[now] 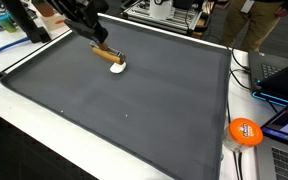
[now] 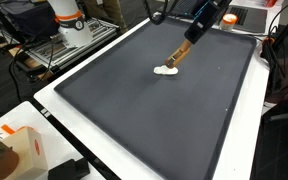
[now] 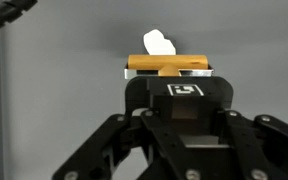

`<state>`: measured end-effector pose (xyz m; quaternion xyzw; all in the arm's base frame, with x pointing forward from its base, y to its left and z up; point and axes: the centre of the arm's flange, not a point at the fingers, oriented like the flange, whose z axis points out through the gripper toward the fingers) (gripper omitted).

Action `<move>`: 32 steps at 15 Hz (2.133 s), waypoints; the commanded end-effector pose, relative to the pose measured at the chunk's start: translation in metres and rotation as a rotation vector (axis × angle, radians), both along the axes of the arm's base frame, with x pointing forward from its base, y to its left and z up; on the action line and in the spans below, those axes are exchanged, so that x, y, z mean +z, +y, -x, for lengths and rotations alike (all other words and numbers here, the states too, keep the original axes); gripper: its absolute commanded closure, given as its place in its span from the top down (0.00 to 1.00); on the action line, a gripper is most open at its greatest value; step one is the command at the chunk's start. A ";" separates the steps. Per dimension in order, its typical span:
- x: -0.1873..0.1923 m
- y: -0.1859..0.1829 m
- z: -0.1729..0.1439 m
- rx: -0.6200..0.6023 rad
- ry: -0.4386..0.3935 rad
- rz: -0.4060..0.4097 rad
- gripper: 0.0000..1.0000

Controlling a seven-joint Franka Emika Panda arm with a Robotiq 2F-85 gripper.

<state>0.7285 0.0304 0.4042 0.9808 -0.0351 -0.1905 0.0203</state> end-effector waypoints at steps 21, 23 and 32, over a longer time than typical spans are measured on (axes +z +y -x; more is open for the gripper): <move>0.031 0.021 0.024 0.020 -0.065 -0.027 0.22; 0.038 0.023 0.024 0.026 -0.104 -0.030 0.22; 0.071 0.033 0.027 0.043 -0.213 -0.032 0.22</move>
